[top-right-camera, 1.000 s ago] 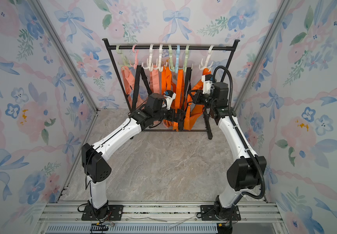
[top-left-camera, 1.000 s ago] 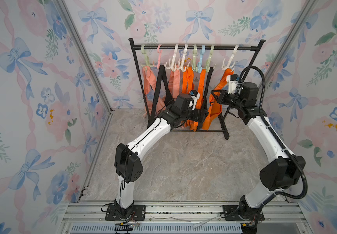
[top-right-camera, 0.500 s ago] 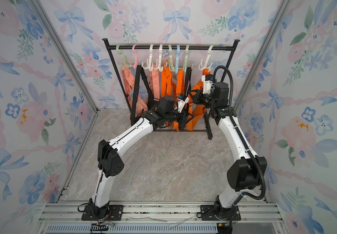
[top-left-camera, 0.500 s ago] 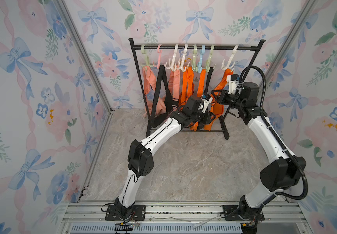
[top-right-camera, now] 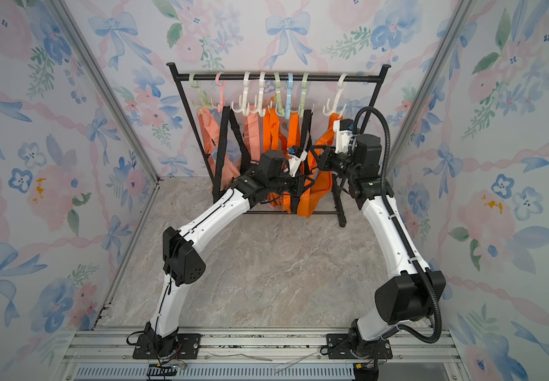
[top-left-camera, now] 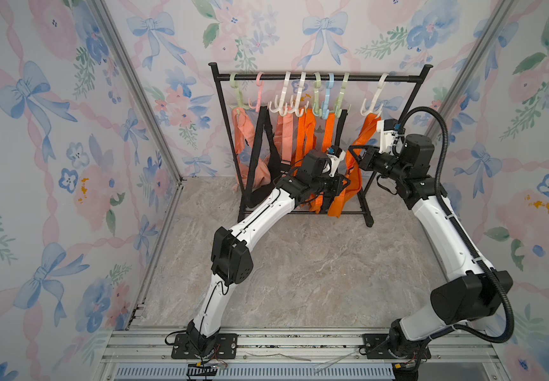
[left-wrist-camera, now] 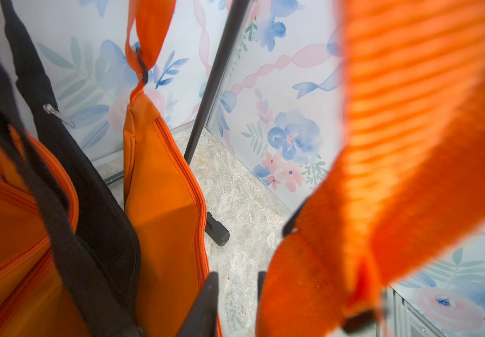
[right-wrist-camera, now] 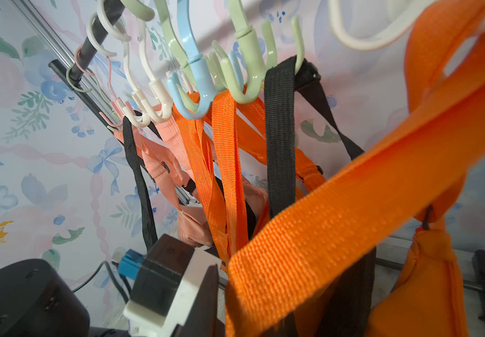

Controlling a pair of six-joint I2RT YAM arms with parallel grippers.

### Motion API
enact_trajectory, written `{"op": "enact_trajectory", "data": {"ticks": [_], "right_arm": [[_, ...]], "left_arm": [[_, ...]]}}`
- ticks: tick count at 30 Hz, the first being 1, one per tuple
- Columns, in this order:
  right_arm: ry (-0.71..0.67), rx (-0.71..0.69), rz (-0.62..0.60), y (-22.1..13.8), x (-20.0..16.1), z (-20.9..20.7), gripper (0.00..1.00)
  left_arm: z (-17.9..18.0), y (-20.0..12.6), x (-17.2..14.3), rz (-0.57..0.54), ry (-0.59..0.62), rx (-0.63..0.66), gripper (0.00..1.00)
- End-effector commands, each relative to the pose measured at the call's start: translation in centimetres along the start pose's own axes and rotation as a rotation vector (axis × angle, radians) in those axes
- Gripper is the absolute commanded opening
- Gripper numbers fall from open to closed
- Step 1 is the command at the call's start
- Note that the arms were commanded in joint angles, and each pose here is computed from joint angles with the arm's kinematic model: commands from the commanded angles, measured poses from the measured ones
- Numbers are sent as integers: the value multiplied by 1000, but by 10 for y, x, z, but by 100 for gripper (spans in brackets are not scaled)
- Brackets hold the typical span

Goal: Take the bag off the hook
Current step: Pick up the bag from the hook.

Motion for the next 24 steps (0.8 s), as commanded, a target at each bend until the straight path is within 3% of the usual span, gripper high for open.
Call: {"op": "enact_trajectory", "data": {"ticks": [1, 8, 10, 14, 15, 20, 24], "right_arm": [[-9, 25, -9, -5, 1, 8, 16], [-38, -40, 5, -4, -4, -5, 29], [-45, -68, 2, -6, -3, -13, 37], [-69, -157, -13, -14, 0, -38, 66], [-73, -181, -17, -17, 0, -46, 69], [-110, -269, 3, -14, -4, -82, 72], [-137, -251, 39, 10, -9, -97, 72]], "left_arm": [[-1, 0, 5, -5, -2, -27, 12], [6, -26, 9, -10, -30, 5, 7], [10, -36, 8, -8, -44, 24, 6], [22, -56, 6, -10, -67, 72, 5], [24, -61, 6, -15, -72, 85, 5], [38, -76, 10, -35, -102, 109, 4], [42, -82, 14, -39, -116, 101, 5]]}}
Point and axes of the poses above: each gripper's point midway between its finger pads, its own y axis out along the fingers, its own z axis along the line the jaws close on, x = y × z, the point moved 7 cm from there along -y, back along the fingers, and after that the axes turned 9 degrees about -y, right-handed, at the moved point
